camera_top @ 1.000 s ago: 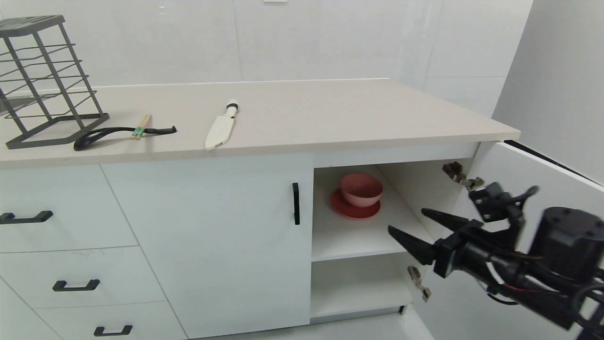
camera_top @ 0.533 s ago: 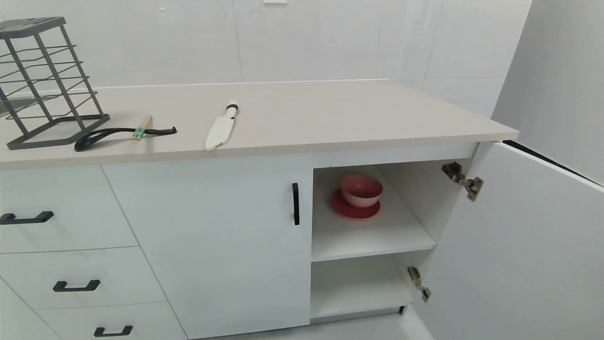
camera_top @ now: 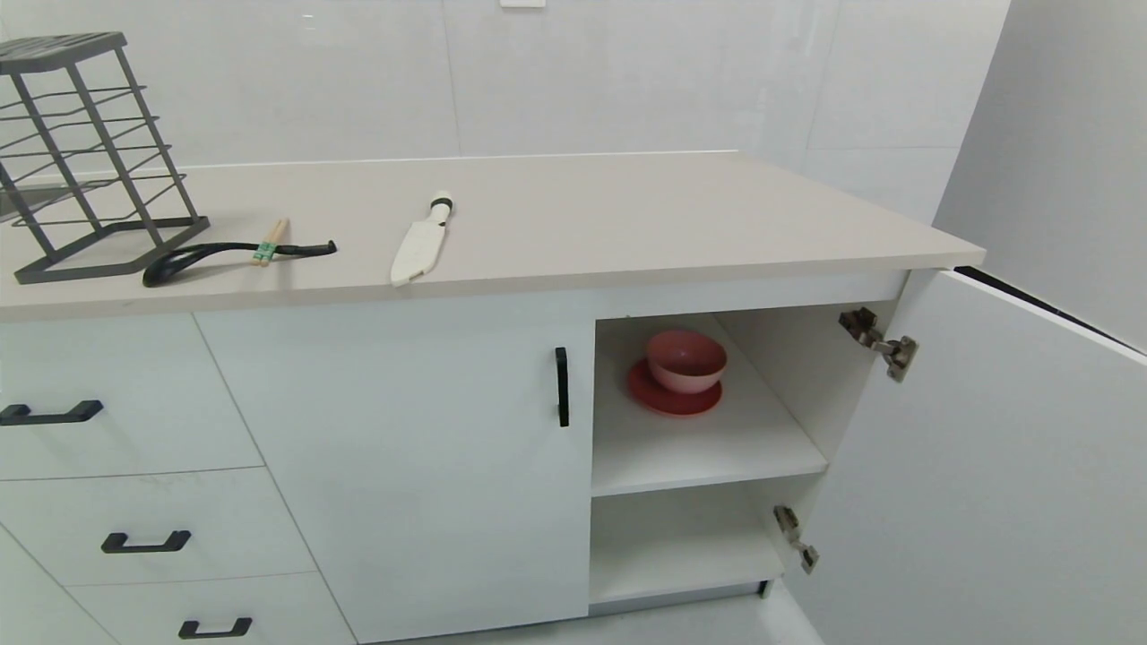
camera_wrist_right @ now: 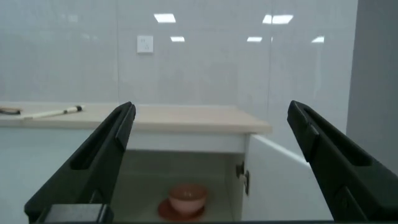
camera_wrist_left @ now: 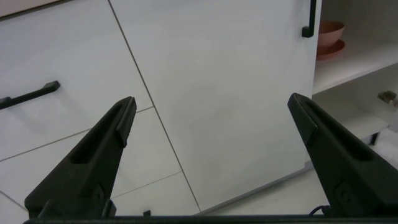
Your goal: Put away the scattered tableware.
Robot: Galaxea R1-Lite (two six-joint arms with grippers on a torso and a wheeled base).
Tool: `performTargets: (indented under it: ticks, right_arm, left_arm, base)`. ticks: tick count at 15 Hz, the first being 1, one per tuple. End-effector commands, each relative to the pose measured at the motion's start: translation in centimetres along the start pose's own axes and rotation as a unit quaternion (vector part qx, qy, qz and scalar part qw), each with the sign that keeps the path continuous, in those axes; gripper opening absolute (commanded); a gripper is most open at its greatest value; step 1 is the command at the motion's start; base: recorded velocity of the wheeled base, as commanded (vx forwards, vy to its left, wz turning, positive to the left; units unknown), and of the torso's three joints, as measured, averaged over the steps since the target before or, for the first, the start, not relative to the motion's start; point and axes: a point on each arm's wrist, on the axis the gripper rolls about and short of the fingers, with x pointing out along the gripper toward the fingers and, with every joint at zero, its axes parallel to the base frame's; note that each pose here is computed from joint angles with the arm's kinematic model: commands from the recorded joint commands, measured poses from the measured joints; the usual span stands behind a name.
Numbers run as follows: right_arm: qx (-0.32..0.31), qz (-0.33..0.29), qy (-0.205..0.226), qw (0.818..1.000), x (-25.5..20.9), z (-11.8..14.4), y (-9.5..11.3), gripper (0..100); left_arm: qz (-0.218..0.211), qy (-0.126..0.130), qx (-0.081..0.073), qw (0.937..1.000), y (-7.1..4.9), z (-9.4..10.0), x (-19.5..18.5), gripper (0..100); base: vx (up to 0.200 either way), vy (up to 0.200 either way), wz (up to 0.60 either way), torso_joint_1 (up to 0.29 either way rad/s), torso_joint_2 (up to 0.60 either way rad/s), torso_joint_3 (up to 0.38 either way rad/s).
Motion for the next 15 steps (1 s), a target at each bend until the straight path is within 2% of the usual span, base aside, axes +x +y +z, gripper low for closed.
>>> performTargets:
  ticks: [1,3,4,5,6,7,8,9,11,15]
  right_arm:
    - [0.003,0.000,0.029,1.000,-3.3,-2.3,0.4,100]
    - [0.010,-0.005,0.055,0.998,-3.4,-2.9,0.4,100]
    - [0.023,-0.014,0.139,0.990,-3.7,-4.6,0.3,100]
    - [0.034,-0.054,0.234,0.970,-4.4,-6.2,0.1,100]
    - [0.032,-0.056,0.229,0.971,-4.4,-5.9,0.1,100]
    - [0.029,-0.063,0.230,0.971,-4.4,-5.9,0.1,100]
    - [-0.002,-0.114,0.236,0.965,-4.5,-6.2,-0.2,100]
    - [-0.015,-0.144,0.241,0.960,-4.6,-6.6,-0.3,100]
    - [-0.018,-0.120,0.244,0.962,-4.6,-6.6,-0.2,100]
    - [-0.020,-0.119,0.244,0.962,-4.6,-6.6,-0.2,100]
  left_arm:
    - [0.001,0.001,-0.001,1.0000,0.0,0.0,0.0,100]
    - [0.001,0.001,-0.005,1.0000,0.0,0.0,0.0,100]
    - [-0.001,0.000,-0.006,1.0000,0.0,0.0,0.0,100]
    - [0.001,0.001,-0.019,0.9998,0.0,0.0,0.0,100]
    - [0.006,0.002,-0.043,0.9991,0.0,0.0,0.0,100]
    - [0.038,0.024,-0.078,0.9959,0.1,-0.5,0.0,100]
    - [0.083,0.046,-0.116,0.9887,0.2,-0.8,-0.1,100]
    - [0.091,0.039,-0.131,0.9865,0.3,-0.7,-0.1,100]
    - [0.088,0.040,-0.117,0.9884,0.3,-0.7,0.0,100]
    - [0.087,0.041,-0.114,0.9888,0.2,-0.7,0.0,100]
  base:
    - [0.000,0.000,0.00,0.000,0.00,0.000]
    - [0.000,0.000,0.00,0.000,0.00,0.000]
    - [0.000,0.000,0.00,0.000,0.00,0.000]
    - [0.000,0.000,0.00,0.000,0.00,0.000]
    - [0.000,0.000,0.00,0.000,0.00,0.000]
    - [0.000,0.000,0.00,0.000,0.00,0.000]
    - [0.000,0.000,0.00,0.000,0.00,0.000]
    - [0.000,0.000,0.00,0.000,0.00,0.000]
    - [0.000,0.000,0.00,0.000,0.00,0.000]
    - [0.000,0.000,0.00,0.000,0.00,0.000]
